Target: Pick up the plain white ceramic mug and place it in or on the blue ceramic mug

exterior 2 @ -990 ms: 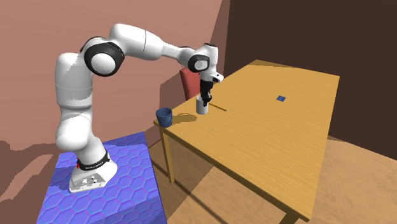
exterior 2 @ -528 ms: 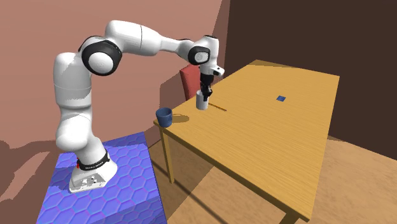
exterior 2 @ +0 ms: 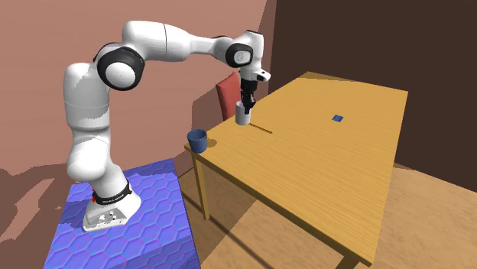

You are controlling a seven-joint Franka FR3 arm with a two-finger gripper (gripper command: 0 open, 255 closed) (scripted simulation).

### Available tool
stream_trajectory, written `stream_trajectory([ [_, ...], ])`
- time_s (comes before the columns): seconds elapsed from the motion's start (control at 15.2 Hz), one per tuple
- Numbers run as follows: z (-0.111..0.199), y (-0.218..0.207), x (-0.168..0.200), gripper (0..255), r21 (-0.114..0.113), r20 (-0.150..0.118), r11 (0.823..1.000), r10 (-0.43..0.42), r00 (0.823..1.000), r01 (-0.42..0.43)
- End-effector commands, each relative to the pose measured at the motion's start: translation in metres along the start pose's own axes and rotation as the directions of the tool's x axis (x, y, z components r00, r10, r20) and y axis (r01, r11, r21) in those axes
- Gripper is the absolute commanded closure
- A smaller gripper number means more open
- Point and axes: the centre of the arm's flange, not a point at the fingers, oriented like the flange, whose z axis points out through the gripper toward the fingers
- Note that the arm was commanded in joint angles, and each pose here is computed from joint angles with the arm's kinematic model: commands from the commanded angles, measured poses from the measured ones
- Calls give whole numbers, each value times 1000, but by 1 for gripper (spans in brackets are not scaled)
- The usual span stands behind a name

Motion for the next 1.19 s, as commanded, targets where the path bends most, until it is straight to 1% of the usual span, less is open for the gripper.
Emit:
stream_trajectory([
  [0.0, -11, 0, -1, 255, 0, 0, 1000, 0, 1000, 0],
  [0.46, -45, 0, -4, 255, 0, 0, 1000, 0, 1000, 0],
  [1.12, -56, -21, -134, 255, 0, 0, 1000, 0, 1000, 0],
])
